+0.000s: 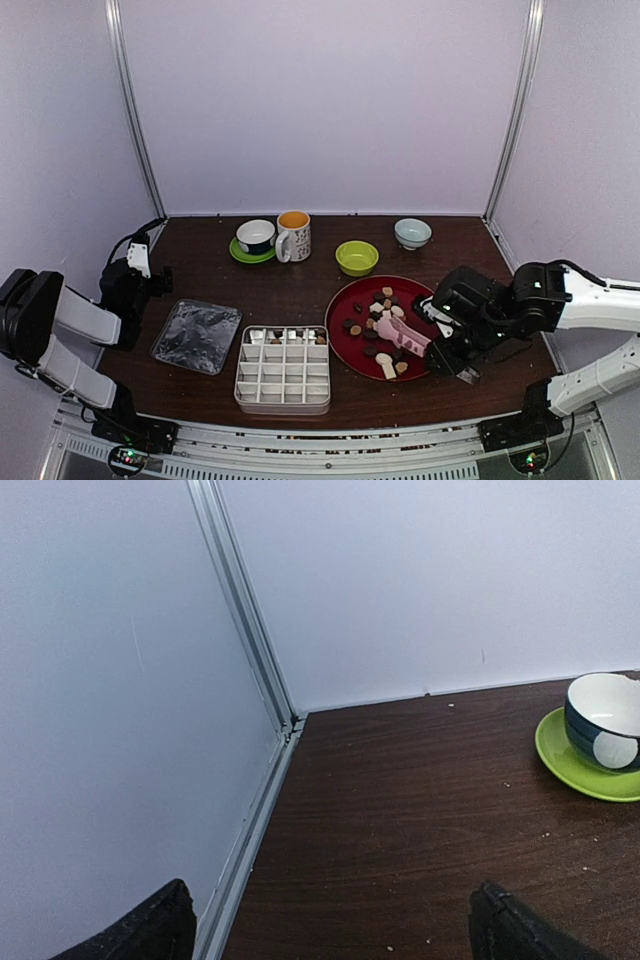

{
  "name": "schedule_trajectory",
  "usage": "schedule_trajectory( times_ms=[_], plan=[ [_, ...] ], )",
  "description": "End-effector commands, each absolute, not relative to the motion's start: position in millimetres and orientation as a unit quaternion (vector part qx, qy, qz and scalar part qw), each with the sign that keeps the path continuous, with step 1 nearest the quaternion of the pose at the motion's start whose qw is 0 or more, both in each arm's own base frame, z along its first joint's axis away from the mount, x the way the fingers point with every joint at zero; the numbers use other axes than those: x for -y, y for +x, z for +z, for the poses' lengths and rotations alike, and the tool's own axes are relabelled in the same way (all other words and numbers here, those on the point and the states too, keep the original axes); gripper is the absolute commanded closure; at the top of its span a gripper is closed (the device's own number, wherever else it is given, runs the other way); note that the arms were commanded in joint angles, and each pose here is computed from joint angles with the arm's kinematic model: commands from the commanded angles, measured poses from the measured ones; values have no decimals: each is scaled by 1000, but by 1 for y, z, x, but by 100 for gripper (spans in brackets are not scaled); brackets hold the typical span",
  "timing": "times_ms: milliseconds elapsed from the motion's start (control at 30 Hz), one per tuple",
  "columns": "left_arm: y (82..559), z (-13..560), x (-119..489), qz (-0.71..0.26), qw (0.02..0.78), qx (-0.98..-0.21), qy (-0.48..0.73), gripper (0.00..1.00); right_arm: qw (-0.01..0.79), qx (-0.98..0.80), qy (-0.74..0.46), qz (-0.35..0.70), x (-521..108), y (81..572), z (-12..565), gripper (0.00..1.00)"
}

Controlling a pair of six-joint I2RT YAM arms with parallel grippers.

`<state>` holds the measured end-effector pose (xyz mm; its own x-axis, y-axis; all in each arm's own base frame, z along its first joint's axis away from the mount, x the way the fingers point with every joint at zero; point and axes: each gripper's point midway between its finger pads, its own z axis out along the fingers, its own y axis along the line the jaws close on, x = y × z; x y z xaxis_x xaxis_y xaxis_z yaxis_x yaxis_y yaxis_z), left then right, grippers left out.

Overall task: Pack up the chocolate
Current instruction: Pick up the fake chocolate from the plate.

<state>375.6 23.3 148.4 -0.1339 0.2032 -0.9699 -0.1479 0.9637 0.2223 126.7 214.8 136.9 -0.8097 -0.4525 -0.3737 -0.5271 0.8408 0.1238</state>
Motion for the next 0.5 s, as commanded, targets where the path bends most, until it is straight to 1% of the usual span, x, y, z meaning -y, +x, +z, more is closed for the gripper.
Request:
schedule_trajectory(
  times_ms=[0,233,467],
  plan=[
    [379,161,-28,138,672,-727,10,2,148,-954,-247,83,-191,121,140,68],
    [379,161,-27,138,672,-727,10,2,122,-963,-232,61,-173,116,135,68],
    [379,161,-27,138,672,-727,10,2,126,-967,-214,49,-160,122,135,68]
  ],
)
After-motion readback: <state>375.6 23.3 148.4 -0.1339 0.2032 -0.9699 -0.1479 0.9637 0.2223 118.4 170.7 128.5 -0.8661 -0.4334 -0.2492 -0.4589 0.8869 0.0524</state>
